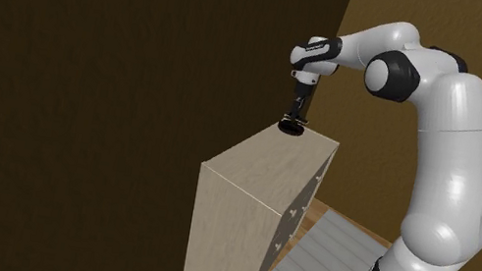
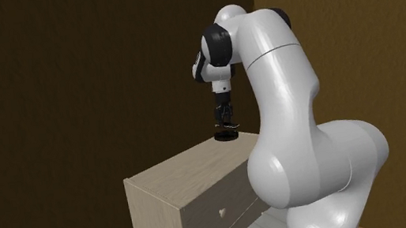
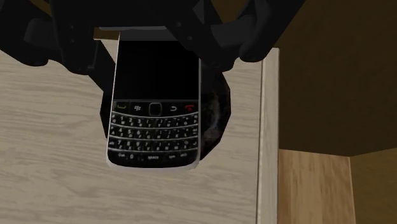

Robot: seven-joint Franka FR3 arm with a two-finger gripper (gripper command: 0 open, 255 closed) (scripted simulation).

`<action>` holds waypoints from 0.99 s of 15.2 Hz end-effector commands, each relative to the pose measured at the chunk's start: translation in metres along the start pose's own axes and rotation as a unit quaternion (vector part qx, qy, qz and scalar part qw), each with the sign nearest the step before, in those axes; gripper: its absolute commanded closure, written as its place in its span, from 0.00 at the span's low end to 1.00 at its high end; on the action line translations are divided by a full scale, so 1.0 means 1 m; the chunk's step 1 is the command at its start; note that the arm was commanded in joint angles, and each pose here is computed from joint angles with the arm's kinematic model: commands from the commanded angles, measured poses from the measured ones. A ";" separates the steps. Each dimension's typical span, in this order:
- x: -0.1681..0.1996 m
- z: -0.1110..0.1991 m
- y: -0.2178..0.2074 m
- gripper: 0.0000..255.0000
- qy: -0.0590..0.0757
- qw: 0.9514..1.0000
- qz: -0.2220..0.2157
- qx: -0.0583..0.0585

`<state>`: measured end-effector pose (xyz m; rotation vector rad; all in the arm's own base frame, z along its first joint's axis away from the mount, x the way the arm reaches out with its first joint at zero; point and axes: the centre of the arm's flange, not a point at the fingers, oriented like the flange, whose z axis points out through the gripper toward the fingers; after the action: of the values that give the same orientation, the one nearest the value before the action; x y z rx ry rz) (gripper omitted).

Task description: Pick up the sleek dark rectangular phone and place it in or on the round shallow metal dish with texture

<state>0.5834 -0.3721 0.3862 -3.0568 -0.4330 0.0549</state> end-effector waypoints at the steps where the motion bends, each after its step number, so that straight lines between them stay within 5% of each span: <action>1: 0.001 0.003 0.000 1.00 0.000 1.000 0.000 0.000; 7: 0.001 0.003 0.000 1.00 0.000 1.000 0.000 0.000; 8: 0.001 0.003 0.000 0.00 0.000 1.000 0.000 0.000; 13: 0.001 0.003 0.000 0.00 0.000 1.000 0.000 0.000; 15: 0.001 -0.024 0.000 0.00 0.000 1.000 0.000 0.000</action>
<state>0.5834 -0.3723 0.3992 -3.0574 -0.4334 0.0536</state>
